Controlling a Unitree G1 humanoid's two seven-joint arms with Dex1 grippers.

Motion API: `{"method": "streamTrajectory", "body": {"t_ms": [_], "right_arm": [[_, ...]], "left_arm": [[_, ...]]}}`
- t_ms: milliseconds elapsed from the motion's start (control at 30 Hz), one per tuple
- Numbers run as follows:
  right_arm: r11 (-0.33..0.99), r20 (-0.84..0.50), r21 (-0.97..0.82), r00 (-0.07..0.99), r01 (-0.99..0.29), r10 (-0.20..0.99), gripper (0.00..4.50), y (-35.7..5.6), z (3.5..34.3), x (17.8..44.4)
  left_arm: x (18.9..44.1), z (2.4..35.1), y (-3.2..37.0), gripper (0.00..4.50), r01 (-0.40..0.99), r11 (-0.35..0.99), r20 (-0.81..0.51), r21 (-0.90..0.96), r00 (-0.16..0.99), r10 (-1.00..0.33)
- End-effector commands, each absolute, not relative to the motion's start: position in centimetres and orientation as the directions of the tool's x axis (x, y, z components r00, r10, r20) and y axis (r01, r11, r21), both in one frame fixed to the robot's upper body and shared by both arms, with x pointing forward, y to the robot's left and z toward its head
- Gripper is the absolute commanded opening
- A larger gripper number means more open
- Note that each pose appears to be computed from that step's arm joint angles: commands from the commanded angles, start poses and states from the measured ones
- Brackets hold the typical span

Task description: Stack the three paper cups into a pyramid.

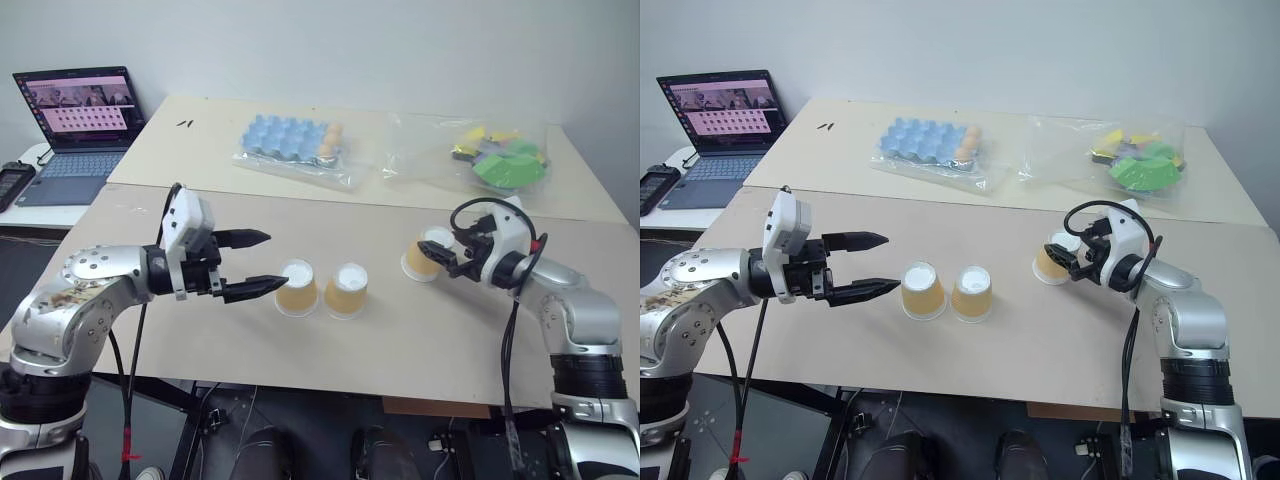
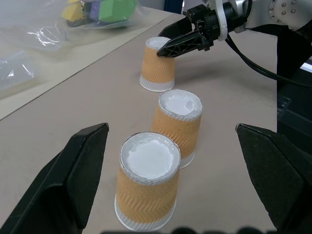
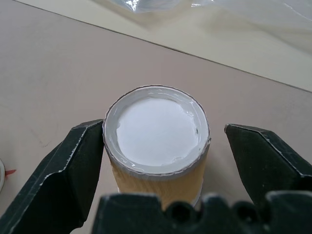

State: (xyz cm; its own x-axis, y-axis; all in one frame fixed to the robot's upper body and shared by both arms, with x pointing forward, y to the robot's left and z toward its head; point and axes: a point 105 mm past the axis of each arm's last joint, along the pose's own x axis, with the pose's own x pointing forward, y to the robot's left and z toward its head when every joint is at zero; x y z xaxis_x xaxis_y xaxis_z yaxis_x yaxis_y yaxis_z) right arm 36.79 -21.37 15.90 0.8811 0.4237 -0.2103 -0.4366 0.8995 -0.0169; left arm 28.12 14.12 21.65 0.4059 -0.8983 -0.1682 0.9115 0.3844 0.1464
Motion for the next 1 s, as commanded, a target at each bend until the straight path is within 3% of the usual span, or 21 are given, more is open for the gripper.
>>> {"method": "streamTrajectory", "body": {"t_ms": [33, 200, 400, 533, 600, 733, 867, 1000], "right_arm": [[0.894, -0.135, -0.053, 0.89, -0.444, 0.434, 4.25, -21.1, 18.0, 37.1], [0.888, -0.132, -0.054, 0.884, -0.458, 0.448, 2.79, -20.7, 18.0, 37.4], [0.884, -0.116, -0.081, 0.885, -0.461, 0.451, 2.7, -20.6, 18.7, 37.8], [0.826, -0.002, -0.163, 0.837, -0.54, 0.547, 2.7, -18.2, 24.6, 38.2], [0.767, 0.035, -0.203, 0.778, -0.609, 0.627, 2.7, -16.2, 27.5, 37.8], [0.478, 0.02, -0.254, 0.489, -0.841, 0.872, 2.7, -9.8, 32.2, 34.5], [0.219, -0.058, -0.246, 0.24, -0.944, 0.969, 2.7, -6.4, 32.8, 31.1], [0.131, -0.126, -0.237, 0.164, -0.963, 0.978, 2.7, -5.2, 31.8, 30.3]], "left_arm": [[28.3, 22.5, 14.1, 4.49, 0.901, 0.388, -0.151, 0.193, 0.417, -0.896], [28.6, 22.7, 14.1, 4.5, 0.894, 0.401, -0.144, 0.202, 0.432, -0.89], [28.7, 22.8, 14.2, 4.5, 0.887, 0.415, -0.137, 0.202, 0.445, -0.885], [28.7, 22.7, 14.4, 4.5, 0.884, 0.424, -0.141, 0.198, 0.454, -0.88], [28.7, 22.6, 14.3, 4.5, 0.885, 0.423, -0.14, 0.195, 0.452, -0.881], [28.5, 22.4, 14.0, 4.5, 0.894, 0.404, -0.149, 0.194, 0.434, -0.888], [28.5, 22.4, 13.9, 4.5, 0.898, 0.397, -0.148, 0.189, 0.425, -0.893], [28.3, 22.3, 14.2, 4.5, 0.899, 0.397, -0.151, 0.186, 0.425, -0.892]]}}
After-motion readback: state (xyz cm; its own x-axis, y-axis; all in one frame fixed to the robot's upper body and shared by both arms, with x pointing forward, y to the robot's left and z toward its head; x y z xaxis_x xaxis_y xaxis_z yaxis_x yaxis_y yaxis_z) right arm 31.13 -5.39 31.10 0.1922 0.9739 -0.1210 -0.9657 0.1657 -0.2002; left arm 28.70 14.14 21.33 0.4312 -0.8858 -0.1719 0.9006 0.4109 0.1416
